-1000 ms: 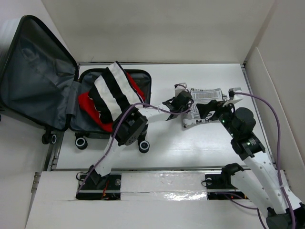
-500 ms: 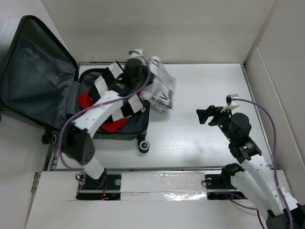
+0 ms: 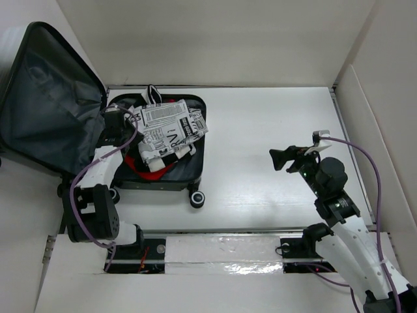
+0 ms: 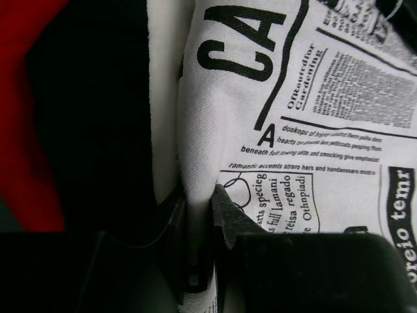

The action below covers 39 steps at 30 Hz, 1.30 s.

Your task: Pack the luggage

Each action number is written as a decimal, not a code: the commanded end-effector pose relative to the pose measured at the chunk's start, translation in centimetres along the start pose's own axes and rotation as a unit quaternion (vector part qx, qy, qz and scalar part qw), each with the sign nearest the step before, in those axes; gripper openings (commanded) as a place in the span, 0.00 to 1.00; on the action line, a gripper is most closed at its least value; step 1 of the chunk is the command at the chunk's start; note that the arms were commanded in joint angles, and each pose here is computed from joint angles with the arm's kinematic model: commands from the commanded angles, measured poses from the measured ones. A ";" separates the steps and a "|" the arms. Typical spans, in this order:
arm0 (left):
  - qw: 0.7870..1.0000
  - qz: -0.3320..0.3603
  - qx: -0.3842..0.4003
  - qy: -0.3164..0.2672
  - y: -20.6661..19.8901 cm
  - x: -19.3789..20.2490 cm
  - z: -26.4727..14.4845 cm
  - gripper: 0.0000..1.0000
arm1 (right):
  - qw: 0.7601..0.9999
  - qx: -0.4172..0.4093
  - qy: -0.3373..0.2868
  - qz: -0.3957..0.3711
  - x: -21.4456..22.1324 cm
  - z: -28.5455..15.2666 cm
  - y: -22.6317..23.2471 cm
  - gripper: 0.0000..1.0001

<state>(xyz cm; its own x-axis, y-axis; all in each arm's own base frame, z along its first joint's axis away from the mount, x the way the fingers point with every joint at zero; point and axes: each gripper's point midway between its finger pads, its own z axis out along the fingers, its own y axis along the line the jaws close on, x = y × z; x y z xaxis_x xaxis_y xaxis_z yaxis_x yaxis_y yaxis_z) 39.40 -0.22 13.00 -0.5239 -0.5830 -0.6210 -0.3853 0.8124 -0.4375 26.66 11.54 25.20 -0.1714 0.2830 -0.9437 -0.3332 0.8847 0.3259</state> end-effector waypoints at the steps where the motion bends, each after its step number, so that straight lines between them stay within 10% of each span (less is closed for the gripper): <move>1: 0.997 -0.002 -0.012 -0.070 0.4 -3.4 -3.0 0.00 | 0.999 -0.022 -0.021 -0.011 -1.1 0.1 0.9 0.89; 13: 0.994 0.019 -0.087 -0.057 4.2 -1.3 -3.8 0.00 | 0.999 -0.025 -0.027 -0.012 -1.2 -0.3 1.0 0.89; 17: 0.998 0.064 -0.013 -0.005 -0.2 0.1 -2.7 0.51 | 0.999 -0.039 -0.028 -0.013 -1.0 -0.1 1.4 0.90; 23: 0.994 0.091 0.064 0.001 -6.4 -1.9 -3.1 0.54 | 0.999 -0.048 -0.015 -0.015 -0.4 0.3 1.6 0.90; 29: 0.984 0.021 0.032 -0.173 -7.6 -10.6 -6.8 0.50 | 0.999 -0.050 -0.011 -0.015 -0.1 0.4 1.6 0.86; 35: 0.982 0.023 -0.009 -0.187 -8.7 -14.5 -4.3 0.49 | 0.998 -0.058 0.004 -0.018 0.6 1.0 1.8 0.16; 39: 0.984 0.034 0.001 -0.175 -11.4 -16.6 -1.5 0.48 | 0.998 -0.066 0.014 -0.021 1.2 1.4 2.1 0.07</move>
<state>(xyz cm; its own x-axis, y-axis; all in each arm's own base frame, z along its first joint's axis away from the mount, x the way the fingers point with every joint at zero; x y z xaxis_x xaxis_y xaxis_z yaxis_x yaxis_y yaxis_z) 49.02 0.53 30.68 -0.2162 -0.5014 -0.8378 -0.3468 0.8415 -0.4142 27.08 13.33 23.43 -0.2264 0.2372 -0.9447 -0.4055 0.8589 0.3129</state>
